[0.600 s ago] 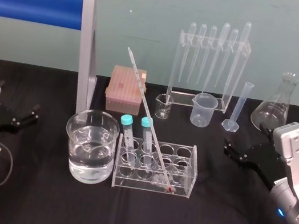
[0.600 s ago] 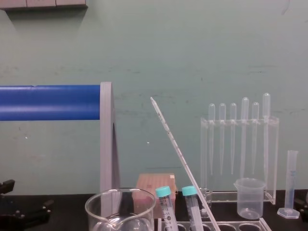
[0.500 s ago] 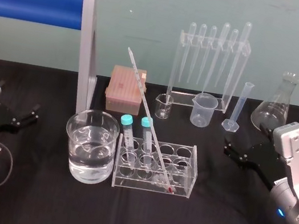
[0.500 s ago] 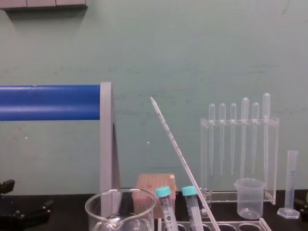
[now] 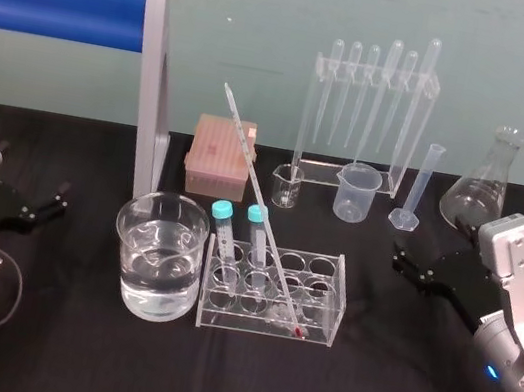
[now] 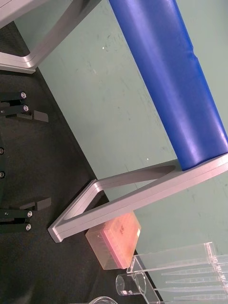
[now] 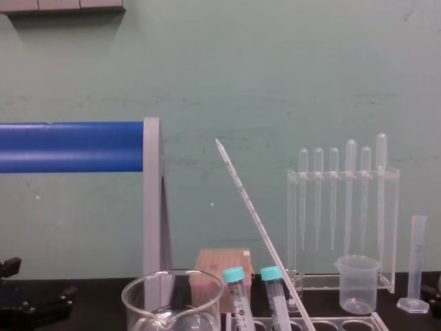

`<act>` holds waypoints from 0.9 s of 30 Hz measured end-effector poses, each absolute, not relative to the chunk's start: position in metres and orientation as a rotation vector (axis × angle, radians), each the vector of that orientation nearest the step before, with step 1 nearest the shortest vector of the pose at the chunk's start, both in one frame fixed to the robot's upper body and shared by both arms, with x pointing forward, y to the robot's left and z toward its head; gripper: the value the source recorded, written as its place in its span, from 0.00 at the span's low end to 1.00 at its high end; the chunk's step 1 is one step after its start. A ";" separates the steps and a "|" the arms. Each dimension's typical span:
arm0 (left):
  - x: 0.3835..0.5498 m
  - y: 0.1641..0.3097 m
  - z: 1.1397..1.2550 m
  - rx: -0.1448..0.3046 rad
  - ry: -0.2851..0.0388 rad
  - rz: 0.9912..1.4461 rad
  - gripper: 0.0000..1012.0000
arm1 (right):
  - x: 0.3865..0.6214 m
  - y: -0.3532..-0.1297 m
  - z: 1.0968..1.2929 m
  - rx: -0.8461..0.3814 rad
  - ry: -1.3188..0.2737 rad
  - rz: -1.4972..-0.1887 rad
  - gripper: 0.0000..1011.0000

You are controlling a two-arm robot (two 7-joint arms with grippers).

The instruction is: Hold the thermometer with one hand and immerse one end into the beaker, then reinsert it into the test tube rack.

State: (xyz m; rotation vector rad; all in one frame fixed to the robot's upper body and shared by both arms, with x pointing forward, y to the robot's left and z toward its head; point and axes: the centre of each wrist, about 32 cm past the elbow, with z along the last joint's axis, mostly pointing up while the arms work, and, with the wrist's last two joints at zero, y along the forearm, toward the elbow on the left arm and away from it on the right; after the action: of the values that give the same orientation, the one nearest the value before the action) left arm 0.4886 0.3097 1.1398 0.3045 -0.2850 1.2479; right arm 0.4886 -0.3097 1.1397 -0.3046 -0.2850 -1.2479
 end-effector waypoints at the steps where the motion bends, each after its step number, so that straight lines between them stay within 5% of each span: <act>1: 0.489 0.310 1.140 0.304 -0.285 1.248 1.00 | 0.489 -0.310 1.140 -0.305 -0.285 -1.248 0.99; 27: 0.489 0.310 1.140 0.304 -0.285 1.248 1.00 | 0.489 -0.310 1.140 -0.304 -0.285 -1.248 0.99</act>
State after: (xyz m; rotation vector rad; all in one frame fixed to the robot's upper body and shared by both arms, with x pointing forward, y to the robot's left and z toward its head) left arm 0.4886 0.3097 1.1398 0.3045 -0.2850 1.2479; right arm 0.4886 -0.3097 1.1398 -0.3045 -0.2851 -1.2479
